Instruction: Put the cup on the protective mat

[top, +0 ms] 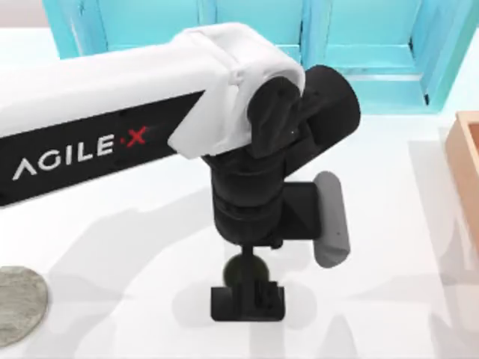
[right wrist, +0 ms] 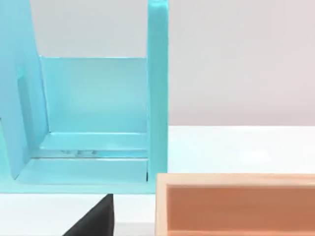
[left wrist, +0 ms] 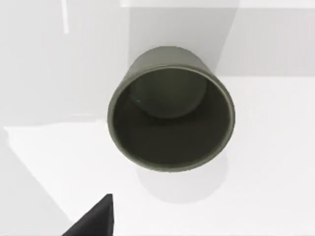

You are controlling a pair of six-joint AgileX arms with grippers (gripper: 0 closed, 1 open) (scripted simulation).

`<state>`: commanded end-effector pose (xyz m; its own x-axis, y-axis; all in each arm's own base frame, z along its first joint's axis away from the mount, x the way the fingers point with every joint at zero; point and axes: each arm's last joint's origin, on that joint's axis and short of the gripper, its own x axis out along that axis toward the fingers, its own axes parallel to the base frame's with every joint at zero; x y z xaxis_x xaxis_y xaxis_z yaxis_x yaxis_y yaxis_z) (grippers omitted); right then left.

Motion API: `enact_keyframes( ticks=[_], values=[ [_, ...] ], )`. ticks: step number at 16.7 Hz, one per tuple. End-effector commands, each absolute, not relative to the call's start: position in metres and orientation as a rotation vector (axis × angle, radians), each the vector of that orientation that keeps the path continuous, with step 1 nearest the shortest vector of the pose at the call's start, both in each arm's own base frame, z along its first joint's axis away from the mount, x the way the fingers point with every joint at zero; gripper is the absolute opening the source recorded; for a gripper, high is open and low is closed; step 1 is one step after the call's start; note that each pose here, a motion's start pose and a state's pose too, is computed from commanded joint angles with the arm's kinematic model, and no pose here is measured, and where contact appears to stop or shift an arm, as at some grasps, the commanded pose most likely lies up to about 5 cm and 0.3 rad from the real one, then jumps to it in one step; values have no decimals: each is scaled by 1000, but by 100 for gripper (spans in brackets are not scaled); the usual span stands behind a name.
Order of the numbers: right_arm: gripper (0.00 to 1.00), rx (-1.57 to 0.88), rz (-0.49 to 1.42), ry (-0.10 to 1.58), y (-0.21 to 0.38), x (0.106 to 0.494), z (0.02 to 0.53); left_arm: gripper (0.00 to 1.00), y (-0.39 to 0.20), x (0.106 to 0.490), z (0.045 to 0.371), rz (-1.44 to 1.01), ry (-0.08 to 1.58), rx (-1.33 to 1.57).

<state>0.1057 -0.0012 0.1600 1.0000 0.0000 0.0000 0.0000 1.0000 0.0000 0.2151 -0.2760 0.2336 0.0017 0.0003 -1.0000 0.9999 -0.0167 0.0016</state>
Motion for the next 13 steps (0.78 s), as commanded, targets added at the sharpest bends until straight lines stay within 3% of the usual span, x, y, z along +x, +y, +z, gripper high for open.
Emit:
enact_keyframes(
  ticks=[8,13],
  values=[
    [100,0,0,0,-1,106,160,100,-278,216,148,-1220,1191,1221],
    [100,0,0,0,-1,106,160,100,-277,214,138,-1222,1199,1225]
  ],
)
